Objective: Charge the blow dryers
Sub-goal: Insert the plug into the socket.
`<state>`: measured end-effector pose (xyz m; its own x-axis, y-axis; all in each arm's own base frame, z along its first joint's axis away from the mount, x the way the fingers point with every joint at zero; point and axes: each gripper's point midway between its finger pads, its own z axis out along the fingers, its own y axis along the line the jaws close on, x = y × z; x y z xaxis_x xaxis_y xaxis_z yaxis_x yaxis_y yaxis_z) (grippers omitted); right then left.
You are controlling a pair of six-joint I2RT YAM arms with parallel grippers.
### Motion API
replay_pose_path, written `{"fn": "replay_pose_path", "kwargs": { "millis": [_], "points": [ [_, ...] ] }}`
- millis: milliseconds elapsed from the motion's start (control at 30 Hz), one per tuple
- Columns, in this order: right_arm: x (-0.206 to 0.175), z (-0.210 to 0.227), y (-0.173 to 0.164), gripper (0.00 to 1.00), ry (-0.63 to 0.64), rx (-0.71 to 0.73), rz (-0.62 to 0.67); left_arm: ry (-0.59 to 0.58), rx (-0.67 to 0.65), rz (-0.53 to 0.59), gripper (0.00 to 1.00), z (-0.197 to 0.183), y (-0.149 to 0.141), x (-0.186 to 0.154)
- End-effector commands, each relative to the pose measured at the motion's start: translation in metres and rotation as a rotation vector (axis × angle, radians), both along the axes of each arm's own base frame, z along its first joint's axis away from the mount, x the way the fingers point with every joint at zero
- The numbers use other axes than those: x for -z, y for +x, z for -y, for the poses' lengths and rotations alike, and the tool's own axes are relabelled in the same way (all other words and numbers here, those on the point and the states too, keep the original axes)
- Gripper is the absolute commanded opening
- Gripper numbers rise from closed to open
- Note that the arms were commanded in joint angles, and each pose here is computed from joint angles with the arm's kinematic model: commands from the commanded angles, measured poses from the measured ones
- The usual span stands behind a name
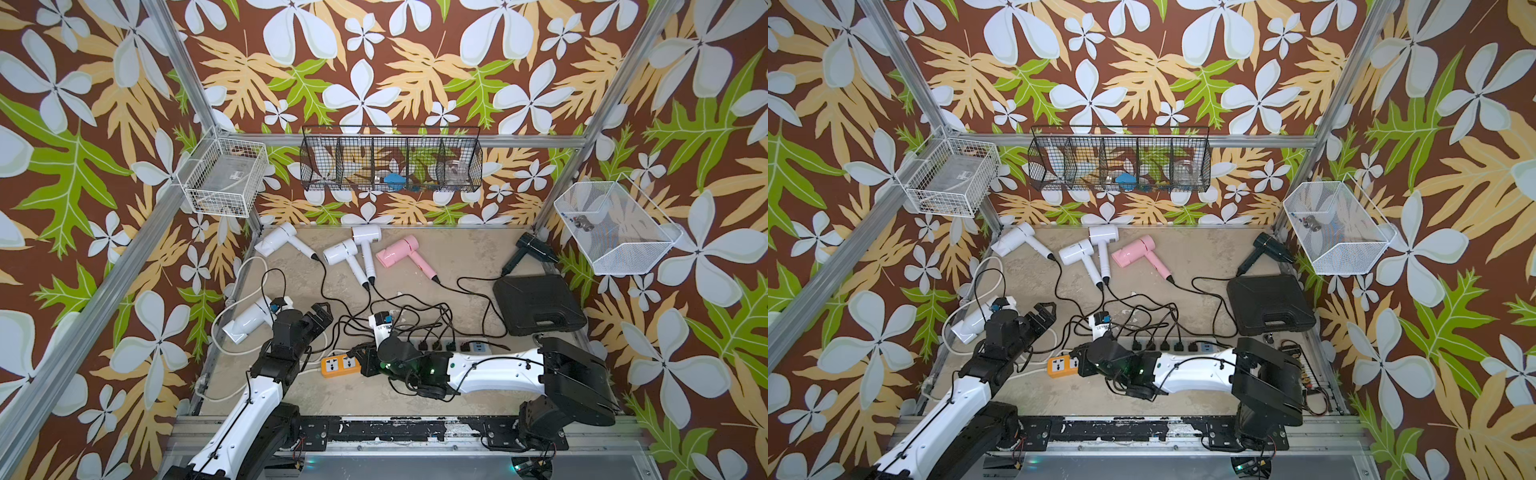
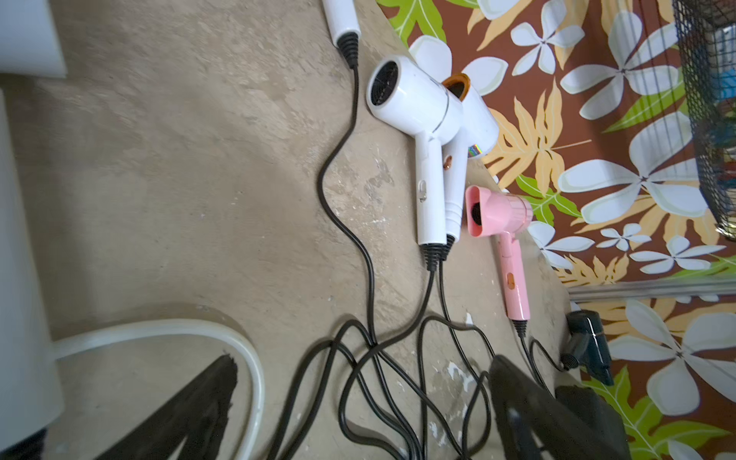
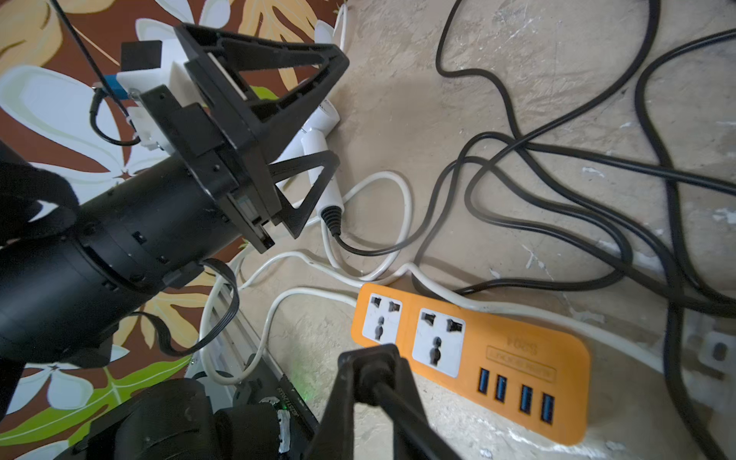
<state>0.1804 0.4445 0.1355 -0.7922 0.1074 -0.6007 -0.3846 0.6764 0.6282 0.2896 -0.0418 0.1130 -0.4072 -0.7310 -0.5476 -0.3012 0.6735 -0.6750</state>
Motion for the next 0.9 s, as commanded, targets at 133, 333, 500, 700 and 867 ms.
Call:
{"fn": "replay_pose_path", "kwargs": {
  "millis": [133,333,500,700,867],
  "points": [
    [0.026,0.002,0.008,0.0,-0.212,0.067,0.028,0.112,-0.089,0.012,1.0,-0.022,0.015,0.005],
    [0.043,-0.009,0.007,0.0,-0.339,0.081,0.05,0.14,-0.14,0.002,1.0,-0.032,0.013,0.006],
    [0.051,-0.013,0.009,0.0,-0.406,0.099,0.064,0.16,-0.166,-0.006,1.0,-0.038,0.011,0.006],
    [0.051,-0.013,0.013,0.0,-0.442,0.115,0.087,0.158,-0.165,-0.006,1.0,-0.037,0.011,0.005],
    [0.053,-0.013,0.017,0.0,-0.47,0.125,0.101,0.158,-0.166,0.001,1.0,-0.037,0.011,0.004]
  ]
}}
